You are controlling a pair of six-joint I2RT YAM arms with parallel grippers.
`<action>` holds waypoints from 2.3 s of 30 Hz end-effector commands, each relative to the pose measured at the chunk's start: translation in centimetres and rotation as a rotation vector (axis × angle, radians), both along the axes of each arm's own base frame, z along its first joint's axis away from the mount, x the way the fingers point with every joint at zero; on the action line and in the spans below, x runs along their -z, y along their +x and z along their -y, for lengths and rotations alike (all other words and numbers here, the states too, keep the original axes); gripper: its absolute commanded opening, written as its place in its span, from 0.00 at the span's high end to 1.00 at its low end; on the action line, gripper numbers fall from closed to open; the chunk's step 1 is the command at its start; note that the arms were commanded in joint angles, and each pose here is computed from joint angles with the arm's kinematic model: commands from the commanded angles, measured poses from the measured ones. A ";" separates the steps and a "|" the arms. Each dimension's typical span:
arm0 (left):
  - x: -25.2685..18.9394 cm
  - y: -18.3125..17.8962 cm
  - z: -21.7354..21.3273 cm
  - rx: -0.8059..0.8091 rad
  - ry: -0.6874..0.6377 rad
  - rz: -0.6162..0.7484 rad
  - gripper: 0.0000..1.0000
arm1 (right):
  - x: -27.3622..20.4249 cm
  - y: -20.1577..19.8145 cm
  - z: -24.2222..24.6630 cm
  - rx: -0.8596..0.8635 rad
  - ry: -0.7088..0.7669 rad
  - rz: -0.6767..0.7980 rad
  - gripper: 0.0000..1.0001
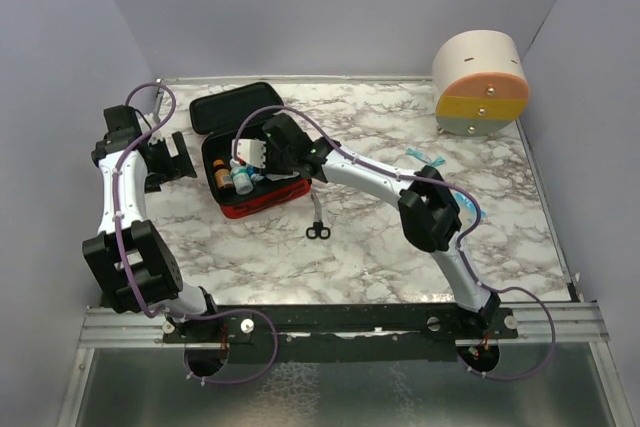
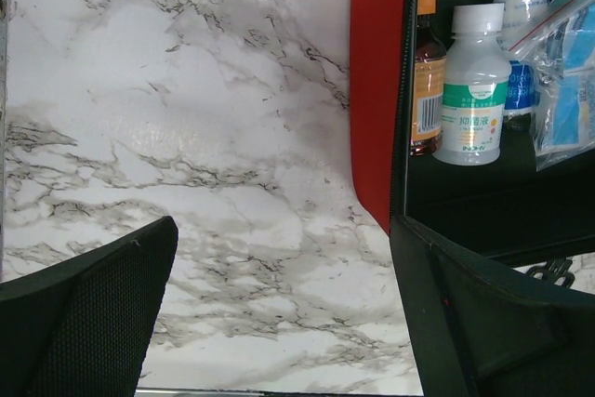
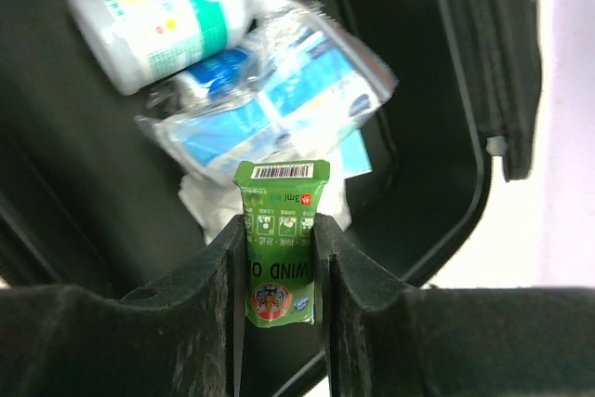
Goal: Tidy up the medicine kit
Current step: Place the medical item at the medicine box, then pick up the lid from the medicine box.
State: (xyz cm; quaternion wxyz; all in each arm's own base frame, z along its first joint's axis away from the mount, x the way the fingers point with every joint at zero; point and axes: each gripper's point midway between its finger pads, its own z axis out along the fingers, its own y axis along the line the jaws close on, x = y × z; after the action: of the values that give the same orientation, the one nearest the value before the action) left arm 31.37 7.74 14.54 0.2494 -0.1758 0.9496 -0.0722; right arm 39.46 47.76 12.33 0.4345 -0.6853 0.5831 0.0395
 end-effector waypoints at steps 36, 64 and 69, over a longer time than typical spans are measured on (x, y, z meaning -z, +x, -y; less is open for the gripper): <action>-0.3 0.6 0.1 -0.012 -0.038 0.030 0.01 | -5.5 -4.2 0.8 -0.019 0.159 -0.078 0.46; -1.6 2.3 1.7 0.000 -0.098 0.046 0.01 | -1.7 6.9 6.6 0.591 0.365 -0.493 0.52; 0.3 0.8 3.4 0.017 -0.122 -0.013 0.01 | -1.6 5.8 6.2 0.588 0.383 -0.562 0.56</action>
State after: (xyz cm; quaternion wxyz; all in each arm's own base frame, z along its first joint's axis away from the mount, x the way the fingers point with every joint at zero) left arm 33.39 6.20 14.68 0.2470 -0.1912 0.9433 -0.1121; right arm 46.91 40.88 13.35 0.3915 -0.3712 0.8257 0.1649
